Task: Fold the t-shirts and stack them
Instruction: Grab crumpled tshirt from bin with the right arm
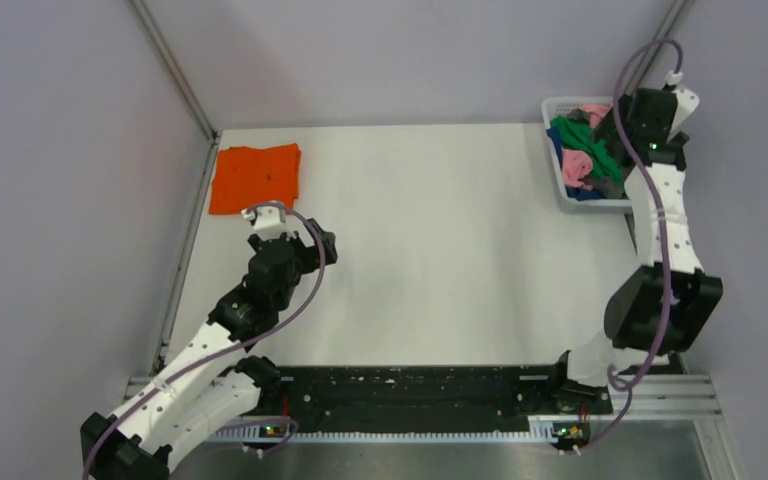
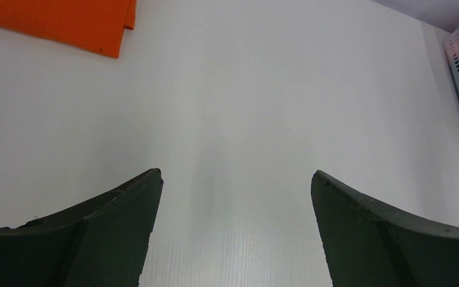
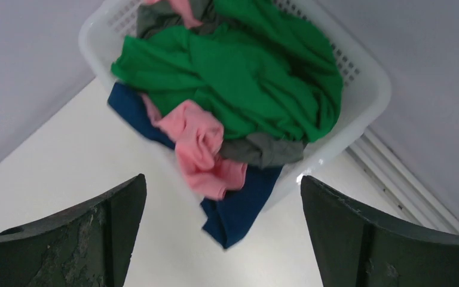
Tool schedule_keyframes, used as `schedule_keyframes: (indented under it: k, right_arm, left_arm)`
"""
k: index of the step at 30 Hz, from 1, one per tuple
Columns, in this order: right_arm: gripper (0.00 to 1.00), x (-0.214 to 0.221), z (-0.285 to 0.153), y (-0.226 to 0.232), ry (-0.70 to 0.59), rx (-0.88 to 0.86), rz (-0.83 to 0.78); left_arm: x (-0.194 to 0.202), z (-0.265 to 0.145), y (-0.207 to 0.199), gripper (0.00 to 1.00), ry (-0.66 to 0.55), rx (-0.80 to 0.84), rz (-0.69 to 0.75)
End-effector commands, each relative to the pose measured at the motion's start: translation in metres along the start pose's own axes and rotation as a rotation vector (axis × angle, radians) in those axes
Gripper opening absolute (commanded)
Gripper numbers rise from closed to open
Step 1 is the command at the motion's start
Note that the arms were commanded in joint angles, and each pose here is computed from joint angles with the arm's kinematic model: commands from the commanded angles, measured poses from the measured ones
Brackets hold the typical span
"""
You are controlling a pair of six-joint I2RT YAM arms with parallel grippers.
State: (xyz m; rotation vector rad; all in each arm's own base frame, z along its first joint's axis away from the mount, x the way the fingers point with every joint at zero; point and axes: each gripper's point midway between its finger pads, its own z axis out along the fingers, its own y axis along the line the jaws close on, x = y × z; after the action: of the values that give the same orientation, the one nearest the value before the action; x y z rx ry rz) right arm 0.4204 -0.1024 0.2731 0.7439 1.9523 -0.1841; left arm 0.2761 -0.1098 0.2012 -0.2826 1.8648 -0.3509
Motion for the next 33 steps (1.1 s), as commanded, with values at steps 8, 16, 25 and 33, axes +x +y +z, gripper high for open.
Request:
schedule_keyframes:
  k: [8,16,25,33]
  right_arm:
    - [0.99,-0.049,0.127,-0.057,0.033,0.257,0.140]
    - [0.97,-0.030,0.168,-0.067,0.037,0.330,0.199]
    - [0.90,0.013,0.195,-0.066,0.104,0.305,0.234]
    - [0.76,0.045,0.206,-0.063,0.131,0.263,0.285]
  left_arm:
    - [-0.012,0.011,-0.004,0.99,-0.027,-0.030,0.003]
    - [-0.009,0.020,0.002,0.99,-0.005,-0.091,0.025]
    - [-0.011,0.015,0.010,0.99,-0.021,-0.125,0.016]
    - [-0.018,0.008,0.016,0.99,-0.052,-0.140,0.014]
